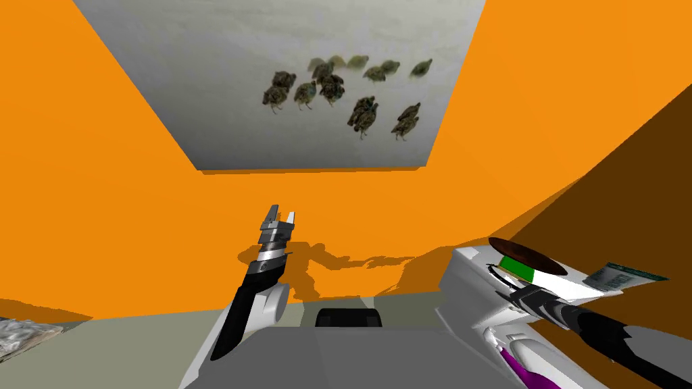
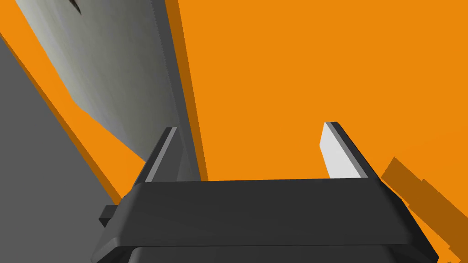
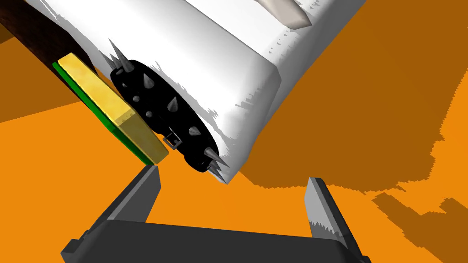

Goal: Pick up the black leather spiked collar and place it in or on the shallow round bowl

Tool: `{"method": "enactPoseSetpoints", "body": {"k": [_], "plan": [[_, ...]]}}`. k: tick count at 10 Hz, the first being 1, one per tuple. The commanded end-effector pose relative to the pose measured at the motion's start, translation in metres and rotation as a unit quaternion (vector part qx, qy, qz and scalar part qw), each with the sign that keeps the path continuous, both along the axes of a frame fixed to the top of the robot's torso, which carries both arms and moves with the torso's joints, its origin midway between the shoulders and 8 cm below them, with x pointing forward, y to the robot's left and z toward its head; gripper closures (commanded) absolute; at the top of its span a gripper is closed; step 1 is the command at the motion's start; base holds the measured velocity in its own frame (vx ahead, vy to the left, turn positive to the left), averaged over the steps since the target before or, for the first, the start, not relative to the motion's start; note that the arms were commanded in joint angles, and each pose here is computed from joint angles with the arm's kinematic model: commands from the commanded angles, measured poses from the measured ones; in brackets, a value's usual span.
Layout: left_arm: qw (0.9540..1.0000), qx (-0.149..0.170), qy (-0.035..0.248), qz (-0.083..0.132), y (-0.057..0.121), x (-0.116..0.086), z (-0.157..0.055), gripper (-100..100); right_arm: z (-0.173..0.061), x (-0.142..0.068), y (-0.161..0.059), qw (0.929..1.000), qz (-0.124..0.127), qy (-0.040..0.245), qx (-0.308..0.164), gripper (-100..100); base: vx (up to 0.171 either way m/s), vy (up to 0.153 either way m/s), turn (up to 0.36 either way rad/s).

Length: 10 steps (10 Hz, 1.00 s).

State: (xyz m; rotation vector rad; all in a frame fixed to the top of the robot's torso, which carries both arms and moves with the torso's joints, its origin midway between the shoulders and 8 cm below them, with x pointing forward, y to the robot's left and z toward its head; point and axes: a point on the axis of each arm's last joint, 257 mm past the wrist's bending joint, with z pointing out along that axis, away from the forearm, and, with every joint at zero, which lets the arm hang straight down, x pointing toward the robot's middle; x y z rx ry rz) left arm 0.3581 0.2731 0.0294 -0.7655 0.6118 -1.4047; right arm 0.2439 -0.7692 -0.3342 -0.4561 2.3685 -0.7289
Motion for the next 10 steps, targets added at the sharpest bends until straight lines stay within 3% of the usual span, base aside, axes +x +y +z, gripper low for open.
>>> {"method": "enactPoseSetpoints", "body": {"k": [1,2,3,7,8,9,10], "plan": [[1.0000,0.000,0.000,0.000,0.000,0.000,0.000,0,0.005,-0.023,-0.022,0.9994,-0.017,0.025,-0.020,-100,0.109,0.040,0.153],[1.0000,0.000,0.000,0.000,0.000,0.000,0.000,0,0.008,-0.040,-0.036,0.9981,-0.028,0.042,-0.034,-100,0.118,0.045,0.180],[1.0000,0.000,0.000,0.000,0.000,0.000,0.000,0,0.010,-0.027,-0.029,0.9987,-0.015,0.035,-0.033,-100,0.070,0.022,0.046],[1.0000,0.000,0.000,0.000,0.000,0.000,0.000,0,0.009,-0.041,-0.037,0.9980,-0.028,0.043,-0.036,-100,0.003,-0.003,-0.001],[1.0000,0.000,0.000,0.000,0.000,0.000,0.000,0,0.009,-0.041,-0.037,0.9980,-0.028,0.044,-0.036,0,0.000,0.000,0.000],[1.0000,0.000,0.000,0.000,0.000,0.000,0.000,0,0.004,-0.049,-0.042,0.9973,-0.046,0.045,-0.035,-100,-0.051,-0.028,0.226],[1.0000,0.000,0.000,0.000,0.000,0.000,0.000,0,0.000,-0.054,-0.045,0.9967,-0.058,0.045,-0.034,-100,-0.108,-0.046,0.346]]}}
